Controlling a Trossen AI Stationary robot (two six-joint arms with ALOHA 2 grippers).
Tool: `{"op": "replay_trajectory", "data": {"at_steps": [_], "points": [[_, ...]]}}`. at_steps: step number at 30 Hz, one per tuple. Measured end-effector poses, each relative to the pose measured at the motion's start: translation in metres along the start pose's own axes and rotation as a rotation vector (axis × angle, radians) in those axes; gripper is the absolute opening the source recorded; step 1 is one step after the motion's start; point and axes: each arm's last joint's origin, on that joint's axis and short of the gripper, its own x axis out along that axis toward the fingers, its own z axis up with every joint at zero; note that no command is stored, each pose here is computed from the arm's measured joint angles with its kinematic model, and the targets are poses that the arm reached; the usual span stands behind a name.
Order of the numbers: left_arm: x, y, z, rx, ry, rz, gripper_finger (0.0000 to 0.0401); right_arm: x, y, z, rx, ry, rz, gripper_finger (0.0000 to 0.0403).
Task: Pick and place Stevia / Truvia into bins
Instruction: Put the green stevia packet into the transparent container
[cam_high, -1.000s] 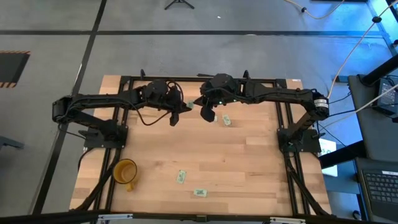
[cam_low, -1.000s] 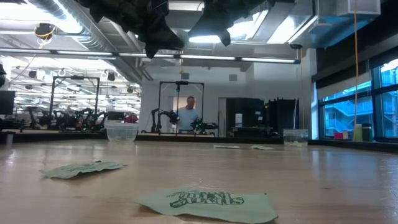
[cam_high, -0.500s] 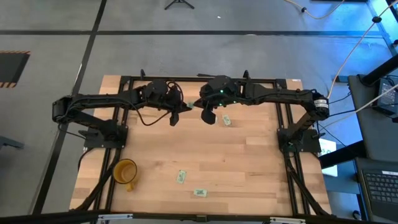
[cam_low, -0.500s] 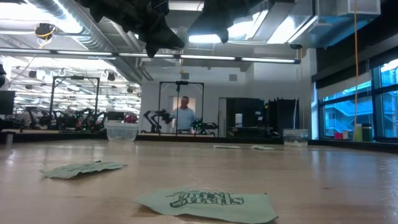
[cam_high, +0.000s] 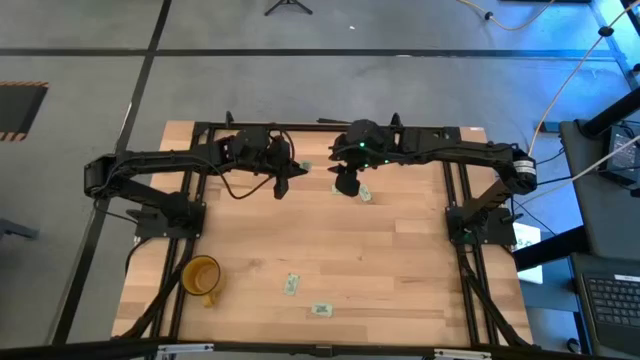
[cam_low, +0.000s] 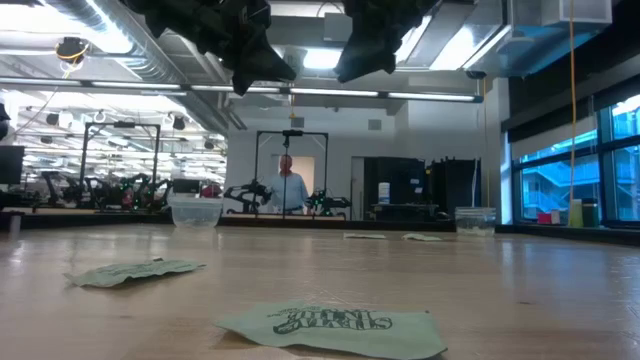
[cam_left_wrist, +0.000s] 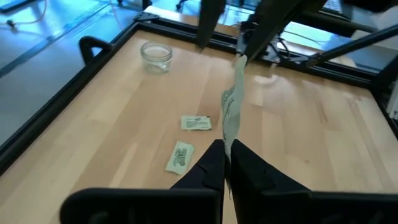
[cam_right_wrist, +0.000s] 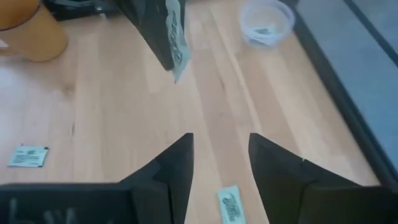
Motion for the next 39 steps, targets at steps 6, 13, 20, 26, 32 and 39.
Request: {"op": "replay_trajectory", "data": {"at_steps": [6,13,20,26,32,39], "points": [[-0.01,0.022,0.001,-0.046,0.01,0.08,0.0004,-0.02,-0.008,-0.005,0.011,-0.028,-0.015,0.0157],[-0.035,0.051,-0.004,-0.119,0.055,0.331,0.0004,-0.026,-0.016,-0.03,0.05,-0.041,-0.035,0.0157],[-0.056,0.078,-0.013,-0.257,0.179,0.671,0.0004,-0.02,-0.019,-0.05,0.115,-0.119,-0.039,0.0157],[-0.058,0.097,-0.033,-0.358,0.346,0.781,0.0004,-0.011,-0.02,-0.06,0.146,-0.13,-0.037,0.0157],[-0.038,0.123,-0.051,-0.418,0.463,0.819,0.0004,-0.01,-0.02,-0.058,0.165,-0.171,-0.033,0.0157],[-0.016,0.141,-0.074,-0.449,0.597,0.867,0.0006,-0.01,-0.02,-0.057,0.169,-0.189,-0.031,0.0157]]}}
